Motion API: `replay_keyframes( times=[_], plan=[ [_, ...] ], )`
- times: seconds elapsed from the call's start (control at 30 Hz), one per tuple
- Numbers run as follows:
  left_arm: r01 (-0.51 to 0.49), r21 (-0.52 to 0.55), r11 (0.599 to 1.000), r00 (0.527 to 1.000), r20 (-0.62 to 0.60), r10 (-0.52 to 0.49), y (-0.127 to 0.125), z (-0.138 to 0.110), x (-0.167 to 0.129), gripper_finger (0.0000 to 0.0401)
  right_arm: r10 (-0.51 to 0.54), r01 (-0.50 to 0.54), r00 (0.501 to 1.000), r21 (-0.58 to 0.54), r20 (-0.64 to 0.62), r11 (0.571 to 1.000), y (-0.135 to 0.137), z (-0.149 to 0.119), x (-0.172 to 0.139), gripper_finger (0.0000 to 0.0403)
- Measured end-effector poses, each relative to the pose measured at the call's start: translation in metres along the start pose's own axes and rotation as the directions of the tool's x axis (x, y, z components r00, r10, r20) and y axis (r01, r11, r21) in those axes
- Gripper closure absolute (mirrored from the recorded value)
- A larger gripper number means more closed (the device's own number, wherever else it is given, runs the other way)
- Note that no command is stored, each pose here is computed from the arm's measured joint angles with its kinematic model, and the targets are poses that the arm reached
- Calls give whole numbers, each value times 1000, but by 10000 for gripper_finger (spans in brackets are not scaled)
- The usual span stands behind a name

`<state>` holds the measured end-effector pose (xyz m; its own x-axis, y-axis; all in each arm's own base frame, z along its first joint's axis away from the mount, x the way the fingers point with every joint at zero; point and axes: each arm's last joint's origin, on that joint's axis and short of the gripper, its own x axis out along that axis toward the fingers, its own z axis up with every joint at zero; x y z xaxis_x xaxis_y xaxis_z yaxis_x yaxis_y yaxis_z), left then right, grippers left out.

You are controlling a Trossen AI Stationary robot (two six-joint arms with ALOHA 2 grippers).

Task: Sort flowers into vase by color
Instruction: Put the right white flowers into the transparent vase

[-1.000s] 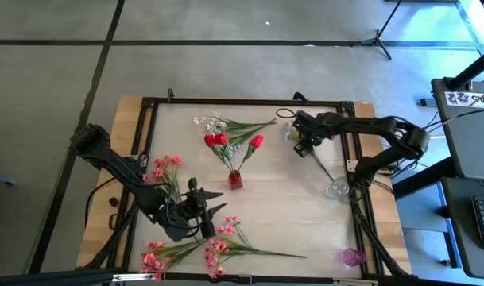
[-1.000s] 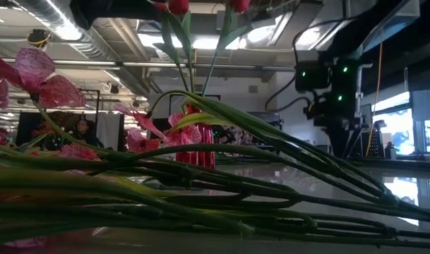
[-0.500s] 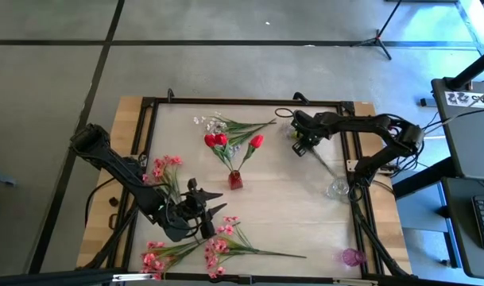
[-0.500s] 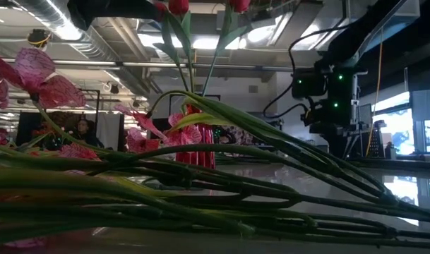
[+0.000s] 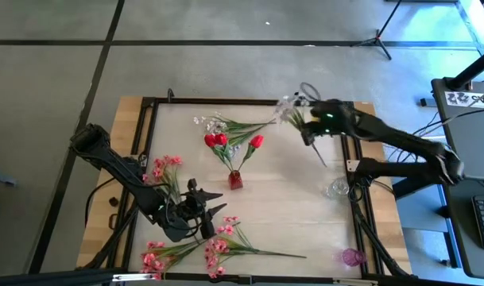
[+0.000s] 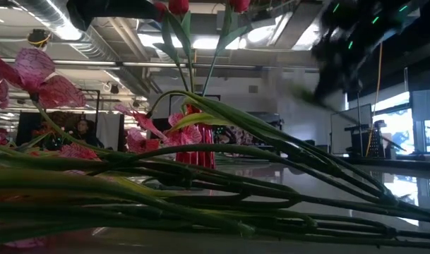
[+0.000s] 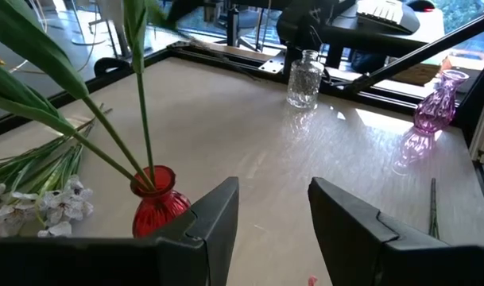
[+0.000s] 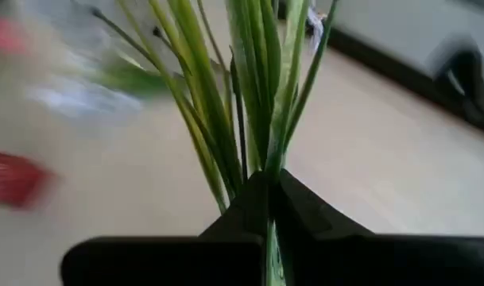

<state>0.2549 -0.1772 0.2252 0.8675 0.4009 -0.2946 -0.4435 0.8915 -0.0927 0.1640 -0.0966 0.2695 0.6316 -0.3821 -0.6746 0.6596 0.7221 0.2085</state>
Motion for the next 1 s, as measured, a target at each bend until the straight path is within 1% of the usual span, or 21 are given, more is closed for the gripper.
replay_keyframes(
  times=[0.07, 0.13, 0.23, 0.33, 0.4, 0.5, 0.6, 0.77, 1.0],
  plan=[
    [-8, 0, 1000, 1000, 6, 8, 0, 0, 0, 250, 110, -106, 988, -39, 107, 994, 10, 0, -26, 392],
    [-20, 0, 1000, 1000, 15, 20, 1, 0, 0, 250, 203, -193, 961, -70, 190, 979, 17, -3, -51, 389],
    [-29, 5, 1000, 999, 18, 29, 2, 1, 2, 250, 296, -274, 915, -118, 276, 955, 19, -12, -82, 393],
    [-41, 1, 999, 999, 19, 41, 4, 2, 5, 250, 388, -351, 862, -167, 326, 921, 15, -26, -110, 398],
    [-49, -1, 999, 999, 20, 49, 5, 3, 7, 250, 458, -411, 815, -203, 354, 889, 11, -34, -127, 398],
    [-62, -5, 998, 998, 21, 62, 7, 4, 10, 250, 546, -486, 756, -250, 361, 838, 4, -47, -145, 393],
    [-76, -3, 997, 997, 22, 76, 9, 6, 14, 250, 607, -538, 708, -283, 360, 794, -4, -61, -160, 395],
    [-102, 0, 995, 994, 24, 102, 14, 8, 21, 250, 661, -588, 685, -302, 307, 750, -16, -86, -171, 398],
    [-119, -14, 993, 993, 14, 119, 20, 12, 30, 250, 684, -597, 645, -333, 342, 730, -25, -99, -182, 398]
  ],
)
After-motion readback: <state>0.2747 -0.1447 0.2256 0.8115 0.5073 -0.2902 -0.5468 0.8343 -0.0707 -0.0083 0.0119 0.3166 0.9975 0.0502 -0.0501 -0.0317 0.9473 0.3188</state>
